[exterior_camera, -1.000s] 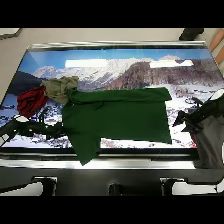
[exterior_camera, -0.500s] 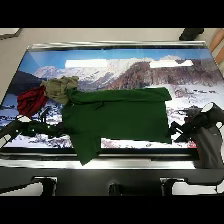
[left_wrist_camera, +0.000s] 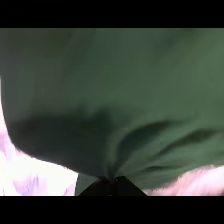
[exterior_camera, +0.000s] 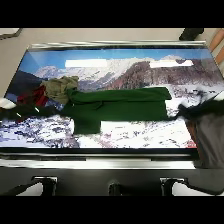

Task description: Fold the shirts.

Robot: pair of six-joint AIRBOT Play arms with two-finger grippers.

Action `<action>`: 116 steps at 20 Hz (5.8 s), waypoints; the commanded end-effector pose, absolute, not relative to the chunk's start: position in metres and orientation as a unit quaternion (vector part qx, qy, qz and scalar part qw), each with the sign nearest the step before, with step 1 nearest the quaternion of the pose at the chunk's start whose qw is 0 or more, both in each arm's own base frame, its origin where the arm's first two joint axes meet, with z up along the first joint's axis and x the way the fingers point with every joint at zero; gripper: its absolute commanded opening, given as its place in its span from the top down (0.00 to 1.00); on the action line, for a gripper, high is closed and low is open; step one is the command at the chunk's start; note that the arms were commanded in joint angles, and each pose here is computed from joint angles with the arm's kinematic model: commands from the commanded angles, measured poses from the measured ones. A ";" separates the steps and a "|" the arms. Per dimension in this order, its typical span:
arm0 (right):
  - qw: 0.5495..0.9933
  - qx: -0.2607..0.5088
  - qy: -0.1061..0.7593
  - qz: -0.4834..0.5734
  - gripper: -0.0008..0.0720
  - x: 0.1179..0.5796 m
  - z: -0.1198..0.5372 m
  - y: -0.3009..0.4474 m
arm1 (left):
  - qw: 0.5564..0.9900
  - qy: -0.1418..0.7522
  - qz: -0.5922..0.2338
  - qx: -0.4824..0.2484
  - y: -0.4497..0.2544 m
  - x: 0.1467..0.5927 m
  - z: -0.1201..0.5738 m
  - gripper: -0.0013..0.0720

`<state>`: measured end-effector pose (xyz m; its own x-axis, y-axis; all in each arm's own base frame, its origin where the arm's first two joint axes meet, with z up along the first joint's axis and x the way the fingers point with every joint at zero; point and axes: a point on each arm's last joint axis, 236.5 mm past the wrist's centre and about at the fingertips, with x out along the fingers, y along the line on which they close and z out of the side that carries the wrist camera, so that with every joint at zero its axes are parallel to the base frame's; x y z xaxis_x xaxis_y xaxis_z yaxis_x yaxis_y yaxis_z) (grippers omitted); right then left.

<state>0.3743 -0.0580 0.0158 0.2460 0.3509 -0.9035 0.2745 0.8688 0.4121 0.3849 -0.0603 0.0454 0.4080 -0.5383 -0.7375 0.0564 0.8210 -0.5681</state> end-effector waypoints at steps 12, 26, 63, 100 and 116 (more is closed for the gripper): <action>0.988 0.006 -0.116 -0.099 0.94 0.181 0.578 -0.027 | 0.969 -0.179 -0.159 -0.053 -0.082 0.152 0.605 0.94; 0.849 0.170 0.498 -0.043 0.94 0.400 0.214 -0.078 | 0.931 0.304 -0.176 -0.103 -0.053 0.429 0.296 0.94; 0.612 0.214 0.757 -0.082 0.40 0.353 -0.046 -0.115 | 0.612 0.734 -0.203 -0.215 -0.109 0.324 -0.071 0.34; 0.573 0.207 0.791 -0.060 0.66 0.273 -0.106 -0.083 | 0.646 0.664 -0.252 -0.280 -0.198 0.264 -0.099 0.94; 0.827 0.182 0.525 -0.082 0.94 0.535 -0.009 -0.086 | 0.795 0.502 -0.189 -0.283 -0.137 0.473 -0.001 0.94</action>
<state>0.4856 -0.0880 -0.0066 0.3320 0.0881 -0.9392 0.3076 0.9311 0.1960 0.4384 -0.1445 0.0173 0.4224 -0.5989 -0.6804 0.0701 0.7699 -0.6343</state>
